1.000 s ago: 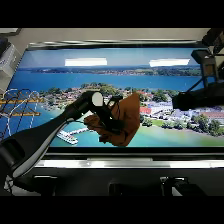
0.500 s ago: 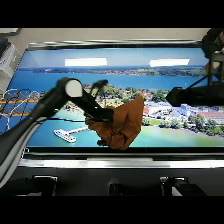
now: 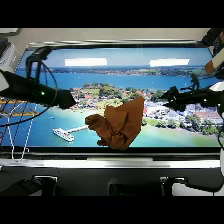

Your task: Fold the clothes and pants, and hang the long-sleeved shirts on hangers.

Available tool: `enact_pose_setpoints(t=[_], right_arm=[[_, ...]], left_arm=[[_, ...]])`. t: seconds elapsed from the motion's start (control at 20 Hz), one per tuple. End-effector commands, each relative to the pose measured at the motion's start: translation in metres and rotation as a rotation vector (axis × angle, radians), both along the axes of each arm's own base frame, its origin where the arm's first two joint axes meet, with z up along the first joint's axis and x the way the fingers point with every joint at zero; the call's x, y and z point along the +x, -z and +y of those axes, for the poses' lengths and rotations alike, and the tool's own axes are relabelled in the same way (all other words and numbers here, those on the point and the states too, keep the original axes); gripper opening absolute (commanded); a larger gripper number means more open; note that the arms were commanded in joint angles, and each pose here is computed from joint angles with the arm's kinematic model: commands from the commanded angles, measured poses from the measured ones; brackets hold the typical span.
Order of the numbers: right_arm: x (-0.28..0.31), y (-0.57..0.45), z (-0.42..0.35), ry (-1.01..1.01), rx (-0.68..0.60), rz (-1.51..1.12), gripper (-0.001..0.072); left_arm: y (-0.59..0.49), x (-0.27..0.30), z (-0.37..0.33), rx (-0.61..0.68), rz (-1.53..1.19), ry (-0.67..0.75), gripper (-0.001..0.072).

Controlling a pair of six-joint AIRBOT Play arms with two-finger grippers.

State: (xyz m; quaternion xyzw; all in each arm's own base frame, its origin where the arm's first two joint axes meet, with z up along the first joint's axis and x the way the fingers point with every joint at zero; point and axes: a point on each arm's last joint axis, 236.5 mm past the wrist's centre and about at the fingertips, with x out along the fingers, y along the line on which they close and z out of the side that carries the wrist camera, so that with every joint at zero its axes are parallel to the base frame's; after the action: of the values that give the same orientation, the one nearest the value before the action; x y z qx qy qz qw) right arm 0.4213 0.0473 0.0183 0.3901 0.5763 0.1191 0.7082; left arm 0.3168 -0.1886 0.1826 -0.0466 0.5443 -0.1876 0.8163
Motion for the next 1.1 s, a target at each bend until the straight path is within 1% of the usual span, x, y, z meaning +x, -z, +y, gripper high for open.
enact_pose_setpoints(t=[0.0,0.25,0.5,0.55,0.6,0.65,0.7,0.8,0.85,0.9,0.95,1.0,1.05], right_arm=[[0.026,0.05,0.03,0.013,0.071,0.031,0.0575],[0.04,0.093,0.055,0.02,0.026,0.045,0.0578],[0.041,0.109,0.074,-0.001,0.025,0.051,0.0578],[0.039,0.113,0.08,-0.01,0.025,0.057,0.0578],[0.038,0.117,0.086,-0.021,0.022,0.063,0.0573],[0.035,0.121,0.094,-0.035,0.022,0.07,0.0543],[0.034,0.124,0.101,-0.047,0.019,0.072,0.0476],[0.034,0.122,0.105,-0.061,0.019,0.061,0.0142],[0.035,0.117,0.105,-0.067,0.015,0.043,0.0055],[0.037,0.11,0.102,-0.077,0.01,0.014,0.0033],[0.039,0.101,0.1,-0.076,0.003,-0.007,0.0033],[0.041,0.093,0.099,-0.075,0.004,-0.023,0.0033],[0.04,0.084,0.098,-0.083,0.0,-0.041,0.0033]], left_arm=[[-0.011,0.003,0.021,0.023,-0.044,-0.048,0.0472],[-0.005,0.007,0.02,0.028,-0.031,-0.048,0.0472],[-0.002,0.013,0.02,0.028,-0.033,-0.071,0.0472],[0.0,0.014,0.024,0.036,-0.027,-0.095,0.0484],[0.002,0.015,0.026,0.041,-0.024,-0.109,0.0558],[0.004,0.015,0.029,0.05,-0.019,-0.122,0.0586],[0.004,0.015,0.032,0.057,-0.016,-0.128,0.0586],[0.01,0.013,0.041,0.074,-0.005,-0.128,0.0585],[0.017,0.013,0.05,0.079,0.01,-0.151,0.0585],[0.027,0.013,0.063,0.086,0.031,-0.182,0.0585],[0.038,0.014,0.075,0.088,0.047,-0.221,0.0585],[0.052,0.018,0.087,0.077,0.05,-0.268,0.0585],[0.069,0.023,0.094,0.033,0.058,-0.312,0.0585]])
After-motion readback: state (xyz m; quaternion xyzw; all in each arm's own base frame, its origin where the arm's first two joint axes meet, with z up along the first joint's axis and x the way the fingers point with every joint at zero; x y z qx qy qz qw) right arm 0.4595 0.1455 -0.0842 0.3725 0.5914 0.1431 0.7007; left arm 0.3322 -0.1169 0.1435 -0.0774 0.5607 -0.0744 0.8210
